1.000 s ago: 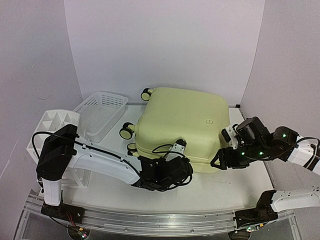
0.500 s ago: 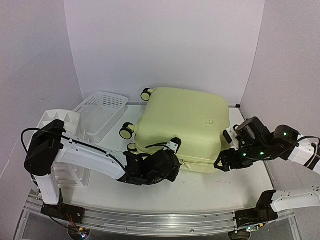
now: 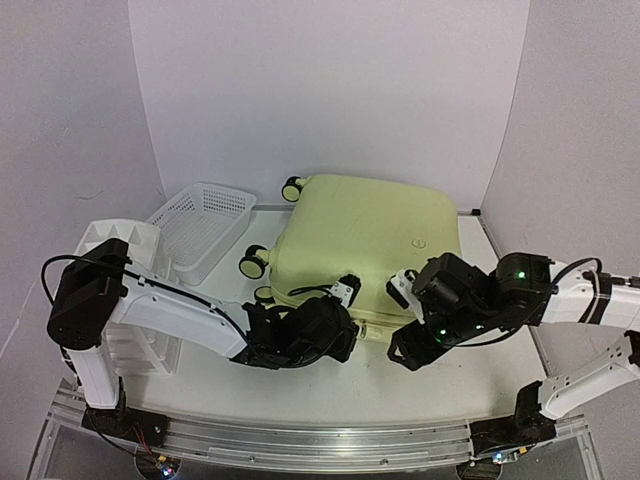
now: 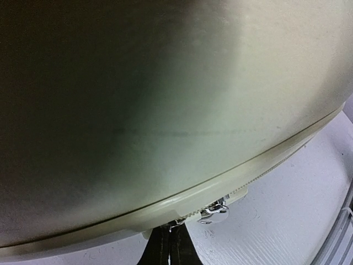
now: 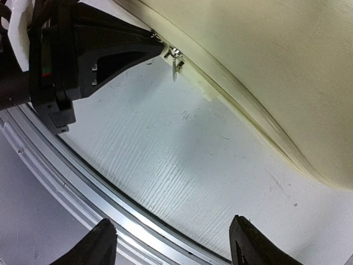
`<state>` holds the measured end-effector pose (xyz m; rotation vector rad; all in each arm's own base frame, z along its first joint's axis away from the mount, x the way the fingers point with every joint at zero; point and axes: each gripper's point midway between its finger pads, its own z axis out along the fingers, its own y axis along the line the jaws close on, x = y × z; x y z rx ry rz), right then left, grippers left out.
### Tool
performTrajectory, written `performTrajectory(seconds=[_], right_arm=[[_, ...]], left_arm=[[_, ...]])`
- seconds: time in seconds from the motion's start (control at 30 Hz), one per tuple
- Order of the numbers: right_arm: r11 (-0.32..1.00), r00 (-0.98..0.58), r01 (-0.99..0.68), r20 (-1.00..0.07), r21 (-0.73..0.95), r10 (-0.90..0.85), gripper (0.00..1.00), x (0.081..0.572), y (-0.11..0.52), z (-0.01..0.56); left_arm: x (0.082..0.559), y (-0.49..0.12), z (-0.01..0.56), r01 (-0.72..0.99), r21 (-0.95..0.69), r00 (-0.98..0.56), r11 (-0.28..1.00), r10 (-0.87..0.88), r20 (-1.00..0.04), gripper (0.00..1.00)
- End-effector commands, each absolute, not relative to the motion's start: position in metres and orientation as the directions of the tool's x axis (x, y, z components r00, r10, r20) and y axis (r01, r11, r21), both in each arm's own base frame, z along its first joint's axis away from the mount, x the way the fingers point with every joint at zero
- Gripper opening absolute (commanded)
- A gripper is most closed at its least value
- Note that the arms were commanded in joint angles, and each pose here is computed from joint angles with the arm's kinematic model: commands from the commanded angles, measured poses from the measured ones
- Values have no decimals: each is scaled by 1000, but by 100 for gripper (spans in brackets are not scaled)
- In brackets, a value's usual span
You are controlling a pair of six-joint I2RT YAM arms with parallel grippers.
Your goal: Open, take out, and arrange the luggage
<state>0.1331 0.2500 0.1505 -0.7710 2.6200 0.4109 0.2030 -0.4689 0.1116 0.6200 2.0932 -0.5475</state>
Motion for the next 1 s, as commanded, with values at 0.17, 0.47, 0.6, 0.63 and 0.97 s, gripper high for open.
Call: performTrajectory(seconds=[0.17,0.47,0.6,0.63,0.97], right_arm=[[869,-728,-452,-646,202,-229,58,182,305,158],[875,-690,-410,-715,259,-111,48,200,331,144],[908,-687,-344,-724,240,-69,41,207,319,133],[915,-685,-331,-726,232,-64,39,209,317,130],[945,-657,-278,-751,172,-57,32,222,316,114]], left_arm=[[207,-457,133,579,-211,-515,787,153,-843,0],[212,-449,132,564,-231,-534,793,136,-835,0],[212,-449,130,567,-233,-538,790,141,-831,0],[213,-449,129,567,-234,-540,790,142,-830,0],[210,-453,126,577,-247,-552,778,149,-820,0]])
